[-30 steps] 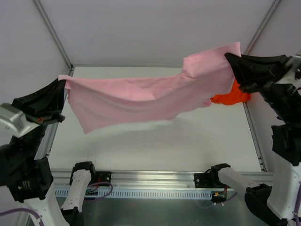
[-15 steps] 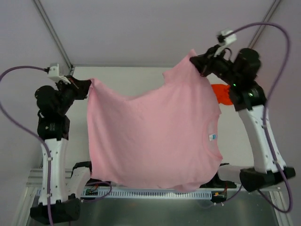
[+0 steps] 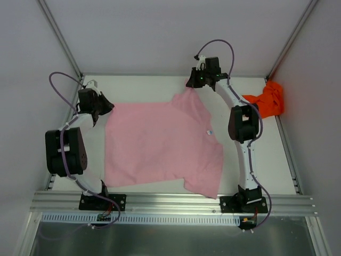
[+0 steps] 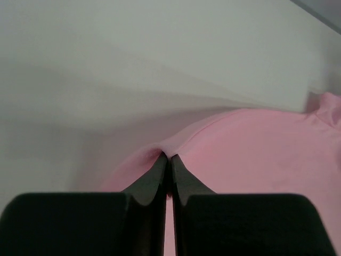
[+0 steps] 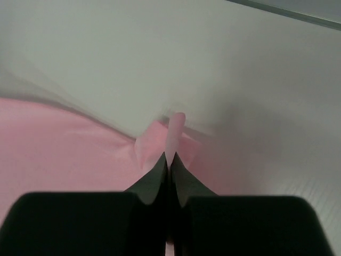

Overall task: Fold and stack the t-shirts
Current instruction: Flatten out the tshirt

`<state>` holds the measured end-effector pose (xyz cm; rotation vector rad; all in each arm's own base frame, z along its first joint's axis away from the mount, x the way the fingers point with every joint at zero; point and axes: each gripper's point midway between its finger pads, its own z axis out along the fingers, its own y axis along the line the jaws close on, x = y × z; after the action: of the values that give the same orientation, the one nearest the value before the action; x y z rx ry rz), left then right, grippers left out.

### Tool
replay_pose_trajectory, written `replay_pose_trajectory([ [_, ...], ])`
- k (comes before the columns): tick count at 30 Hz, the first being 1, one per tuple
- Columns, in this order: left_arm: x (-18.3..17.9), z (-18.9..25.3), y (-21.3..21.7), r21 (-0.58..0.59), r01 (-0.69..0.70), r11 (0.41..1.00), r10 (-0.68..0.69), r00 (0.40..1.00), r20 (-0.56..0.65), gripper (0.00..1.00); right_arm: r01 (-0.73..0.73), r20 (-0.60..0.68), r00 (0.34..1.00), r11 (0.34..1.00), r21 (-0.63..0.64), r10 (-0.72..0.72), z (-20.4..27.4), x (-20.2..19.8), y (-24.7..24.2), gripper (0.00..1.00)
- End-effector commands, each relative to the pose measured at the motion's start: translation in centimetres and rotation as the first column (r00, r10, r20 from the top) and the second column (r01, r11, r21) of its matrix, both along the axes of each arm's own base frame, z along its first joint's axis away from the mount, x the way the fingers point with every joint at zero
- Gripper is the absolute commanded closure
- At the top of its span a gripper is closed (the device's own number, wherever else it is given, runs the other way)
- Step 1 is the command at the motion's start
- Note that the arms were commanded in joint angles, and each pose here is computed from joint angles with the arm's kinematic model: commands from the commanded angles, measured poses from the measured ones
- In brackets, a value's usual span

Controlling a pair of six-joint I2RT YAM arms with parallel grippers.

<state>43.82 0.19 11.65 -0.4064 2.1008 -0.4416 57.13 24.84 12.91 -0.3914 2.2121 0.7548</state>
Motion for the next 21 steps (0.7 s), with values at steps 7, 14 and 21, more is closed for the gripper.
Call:
replay_pose_trajectory([
  [7, 10.4, 3.6, 1.2, 0.121, 0.073, 0.990, -0.102, 0.962, 0.253, 1.00, 0.062, 0.234, 0.969, 0.995, 0.075, -0.078, 4.4, 5.8, 0.4, 0.99],
  [14, 10.2, 5.8, -1.7, 0.186, 0.255, 0.949, -0.310, 0.868, 0.388, 1.00, -0.018, 0.288, 0.957, 0.991, 0.131, -0.020, 8.5, 4.3, 1.3, 0.99],
  [21, 7.3, 5.3, -2.4, 0.271, 0.324, 0.906, -0.411, 0.825, 0.388, 1.00, -0.050, 0.340, 0.940, 0.998, 0.040, 0.033, 10.3, 0.4, -0.8, 0.99],
])
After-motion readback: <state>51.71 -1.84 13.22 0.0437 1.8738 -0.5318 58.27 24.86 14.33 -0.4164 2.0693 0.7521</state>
